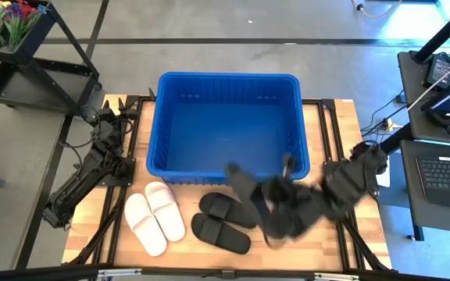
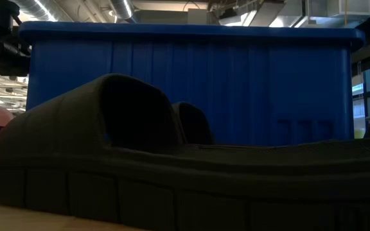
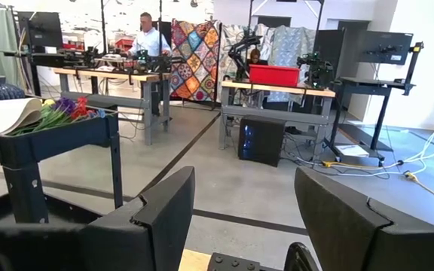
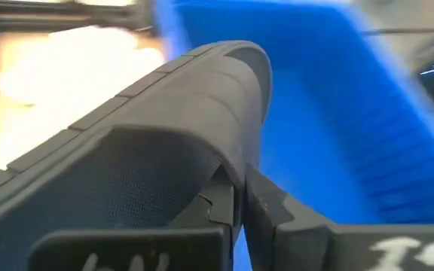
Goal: Pick and place slides into bin
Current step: Put the black slide into the blue bin
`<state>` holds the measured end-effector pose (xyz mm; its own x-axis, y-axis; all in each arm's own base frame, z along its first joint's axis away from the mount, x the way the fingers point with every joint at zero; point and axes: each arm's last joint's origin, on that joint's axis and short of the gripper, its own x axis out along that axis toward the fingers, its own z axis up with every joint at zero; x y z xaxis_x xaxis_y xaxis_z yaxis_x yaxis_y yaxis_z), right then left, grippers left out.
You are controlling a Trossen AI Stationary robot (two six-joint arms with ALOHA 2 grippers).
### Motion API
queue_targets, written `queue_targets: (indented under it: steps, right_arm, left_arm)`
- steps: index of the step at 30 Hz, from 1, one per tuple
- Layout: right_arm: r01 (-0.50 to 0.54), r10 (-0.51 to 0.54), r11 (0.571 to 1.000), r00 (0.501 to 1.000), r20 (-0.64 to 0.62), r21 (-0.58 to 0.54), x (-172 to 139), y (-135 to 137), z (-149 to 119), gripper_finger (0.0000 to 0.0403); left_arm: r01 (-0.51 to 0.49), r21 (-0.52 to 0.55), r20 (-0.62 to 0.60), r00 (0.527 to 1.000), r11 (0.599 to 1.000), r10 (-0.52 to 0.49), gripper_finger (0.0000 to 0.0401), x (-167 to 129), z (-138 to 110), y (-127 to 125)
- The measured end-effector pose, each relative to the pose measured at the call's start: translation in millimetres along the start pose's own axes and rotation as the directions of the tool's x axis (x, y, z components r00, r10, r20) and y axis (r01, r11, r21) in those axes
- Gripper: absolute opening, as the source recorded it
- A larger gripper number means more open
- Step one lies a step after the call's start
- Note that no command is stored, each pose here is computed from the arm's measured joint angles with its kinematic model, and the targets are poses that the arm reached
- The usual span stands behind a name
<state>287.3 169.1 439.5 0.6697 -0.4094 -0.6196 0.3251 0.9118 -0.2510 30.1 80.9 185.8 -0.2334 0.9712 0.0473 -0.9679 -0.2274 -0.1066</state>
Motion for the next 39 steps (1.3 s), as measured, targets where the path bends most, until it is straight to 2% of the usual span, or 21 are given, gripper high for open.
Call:
queue_targets:
  steps: [5, 11, 17, 22, 25, 29, 34, 39]
  right_arm:
    - [0.166, -0.167, 0.984, 0.986, -0.01, -0.06, 30, -53, 21, 0.0014]
    - [0.324, -0.333, 0.937, 0.941, -0.054, -0.127, 79, -119, 44, 0.0014]
    - [0.342, -0.349, 0.93, 0.937, -0.028, -0.133, 141, -165, 67, 0.0014]
    - [0.371, -0.389, 0.911, 0.918, -0.075, -0.178, 197, -191, 66, 0.0014]
    - [0.395, -0.414, 0.904, 0.903, -0.112, -0.162, 235, -202, 61, 0.0014]
    - [0.362, -0.391, 0.916, 0.903, -0.177, -0.173, 287, -203, 47, 0.0014]
    - [0.307, -0.364, 0.923, 0.891, -0.271, -0.23, 341, -188, 23, 0.0014]
    - [0.284, -0.362, 0.922, 0.875, -0.323, -0.263, 376, -177, 5, 0.0014]
  left_arm:
    - [0.0, 0.003, 0.0, 1.0, 1.0, 0.0, 0.0224, 0, 0, 0]
    - [-0.001, 0.001, 0.001, 1.0, 1.0, 0.001, 0.0224, 0, 0, 0]
    - [-0.001, 0.001, 0.002, 1.0, 1.0, 0.001, 0.0224, 0, 0, 0]
    - [0.0, 0.001, 0.002, 1.0, 1.0, 0.0, 0.0224, 0, 0, 0]
    - [0.0, 0.0, 0.002, 1.0, 1.0, 0.0, 0.0224, 0, 0, 0]
    - [0.0, 0.0, 0.002, 1.0, 1.0, 0.0, 0.0224, 0, 0, 0]
    - [0.0, 0.0, 0.001, 1.0, 1.0, 0.0, 0.0224, 0, 0, 0]
    - [0.0, 0.001, 0.001, 1.0, 1.0, 0.0, 0.0224, 0, 0, 0]
